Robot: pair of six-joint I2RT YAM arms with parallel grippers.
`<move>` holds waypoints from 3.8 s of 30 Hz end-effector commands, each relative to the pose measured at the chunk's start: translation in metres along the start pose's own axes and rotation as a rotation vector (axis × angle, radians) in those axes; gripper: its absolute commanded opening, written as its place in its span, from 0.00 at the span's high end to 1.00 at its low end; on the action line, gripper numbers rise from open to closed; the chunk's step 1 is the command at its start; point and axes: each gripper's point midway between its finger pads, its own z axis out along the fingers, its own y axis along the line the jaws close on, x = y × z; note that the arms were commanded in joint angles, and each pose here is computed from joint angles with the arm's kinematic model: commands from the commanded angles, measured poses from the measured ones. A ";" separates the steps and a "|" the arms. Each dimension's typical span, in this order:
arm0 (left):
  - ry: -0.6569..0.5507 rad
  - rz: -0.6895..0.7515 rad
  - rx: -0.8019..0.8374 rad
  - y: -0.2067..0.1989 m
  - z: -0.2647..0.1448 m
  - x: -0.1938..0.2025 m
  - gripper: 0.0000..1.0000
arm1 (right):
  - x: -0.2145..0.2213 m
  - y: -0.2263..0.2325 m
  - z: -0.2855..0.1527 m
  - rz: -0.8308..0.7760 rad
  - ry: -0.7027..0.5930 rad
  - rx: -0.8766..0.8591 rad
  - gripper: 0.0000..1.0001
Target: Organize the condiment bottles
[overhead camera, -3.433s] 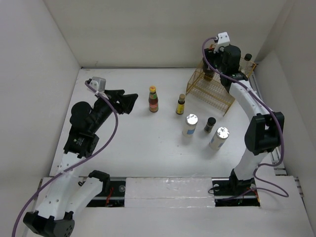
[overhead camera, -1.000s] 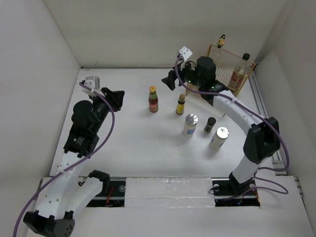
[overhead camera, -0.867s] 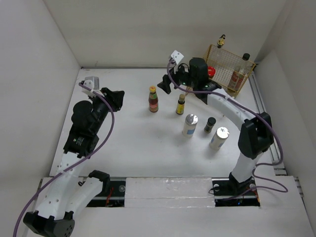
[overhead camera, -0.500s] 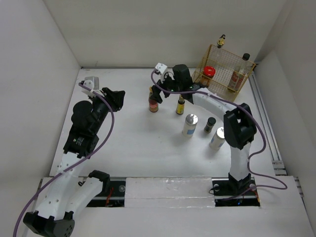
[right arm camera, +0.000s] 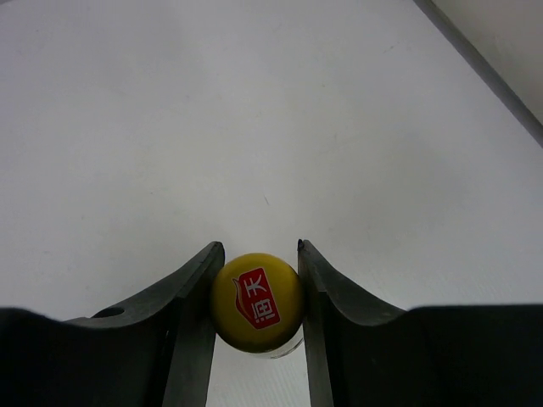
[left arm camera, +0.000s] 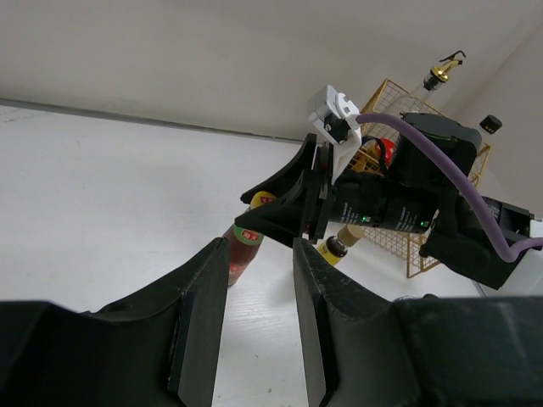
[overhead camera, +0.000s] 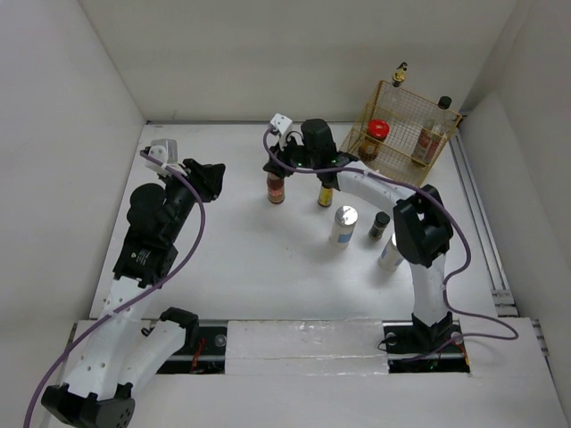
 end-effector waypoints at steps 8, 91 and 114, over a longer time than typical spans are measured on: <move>-0.072 0.004 0.038 -0.014 -0.006 -0.028 0.68 | -0.148 0.001 -0.079 -0.051 -0.369 0.071 0.89; -0.057 0.006 0.083 -0.021 -0.005 -0.023 0.65 | -0.064 -0.175 -0.306 0.209 -0.344 0.890 0.09; -0.022 -0.003 0.105 -0.023 -0.002 -0.014 0.64 | 0.091 0.055 -0.245 0.302 0.214 0.457 0.00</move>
